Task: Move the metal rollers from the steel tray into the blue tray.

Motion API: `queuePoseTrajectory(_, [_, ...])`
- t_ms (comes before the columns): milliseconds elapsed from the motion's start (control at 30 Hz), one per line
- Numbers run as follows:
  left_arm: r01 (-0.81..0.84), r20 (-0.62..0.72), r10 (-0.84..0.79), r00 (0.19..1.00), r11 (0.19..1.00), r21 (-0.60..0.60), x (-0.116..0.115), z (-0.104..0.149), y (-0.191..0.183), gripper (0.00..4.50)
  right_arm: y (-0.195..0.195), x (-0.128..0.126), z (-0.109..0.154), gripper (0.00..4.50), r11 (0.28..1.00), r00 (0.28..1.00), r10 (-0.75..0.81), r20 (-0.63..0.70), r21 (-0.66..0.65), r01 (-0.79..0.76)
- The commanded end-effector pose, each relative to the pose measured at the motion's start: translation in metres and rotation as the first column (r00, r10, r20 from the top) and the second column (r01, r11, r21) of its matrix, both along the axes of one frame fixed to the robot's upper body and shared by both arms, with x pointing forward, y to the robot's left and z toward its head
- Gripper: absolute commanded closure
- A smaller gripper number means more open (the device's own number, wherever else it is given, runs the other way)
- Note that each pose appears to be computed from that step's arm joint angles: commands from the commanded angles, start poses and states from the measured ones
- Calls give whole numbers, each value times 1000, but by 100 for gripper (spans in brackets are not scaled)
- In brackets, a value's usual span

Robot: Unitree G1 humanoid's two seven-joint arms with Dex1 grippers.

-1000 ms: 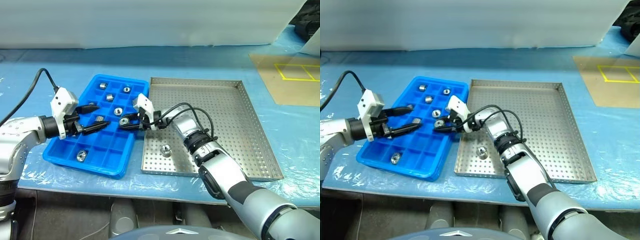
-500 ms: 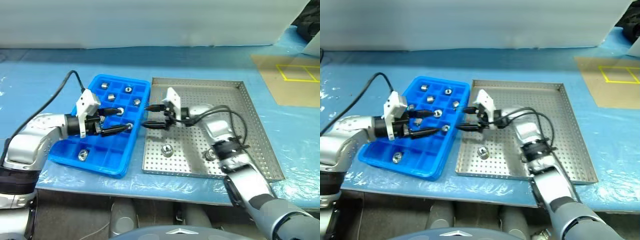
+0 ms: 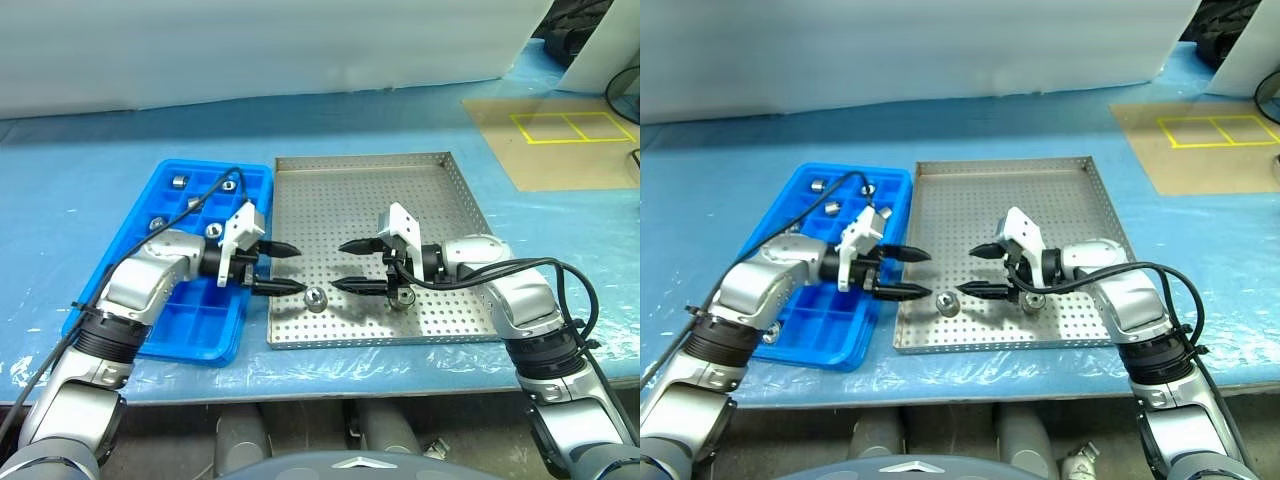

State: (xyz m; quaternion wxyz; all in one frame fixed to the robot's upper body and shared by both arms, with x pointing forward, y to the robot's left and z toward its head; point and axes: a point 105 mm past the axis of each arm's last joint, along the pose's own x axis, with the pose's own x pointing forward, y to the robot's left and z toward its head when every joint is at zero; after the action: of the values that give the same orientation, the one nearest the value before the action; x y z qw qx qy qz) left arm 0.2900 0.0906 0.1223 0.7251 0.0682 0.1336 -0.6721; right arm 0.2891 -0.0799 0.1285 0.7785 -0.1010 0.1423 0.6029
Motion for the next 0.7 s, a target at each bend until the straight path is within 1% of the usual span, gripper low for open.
queuePoseTrajectory(33, [88,27,-89,996,995,52,-11,-9,-7,47,5,-4,0,65,1000,1000,-10,-25,27,11])
queuePoseTrajectory(133, [116,38,-120,992,989,90,-16,-14,-5,47,6,-9,-9,65,1000,997,-13,-75,28,15])
queuePoseTrajectory(267, [70,38,-74,997,992,100,-12,-8,12,47,12,-13,-20,65,1000,995,15,-103,9,-14])
queuePoseTrajectory(500, [3,68,-13,998,991,132,-9,-2,32,47,25,-10,-26,65,999,991,51,-126,19,-49])
queuePoseTrajectory(567, [3,71,-13,997,991,133,-12,-1,33,47,26,-7,-31,65,999,988,51,-146,19,-49])
queuePoseTrajectory(700, [5,85,-17,996,990,139,-18,1,32,47,23,-2,-46,65,998,988,48,-147,-25,-52])
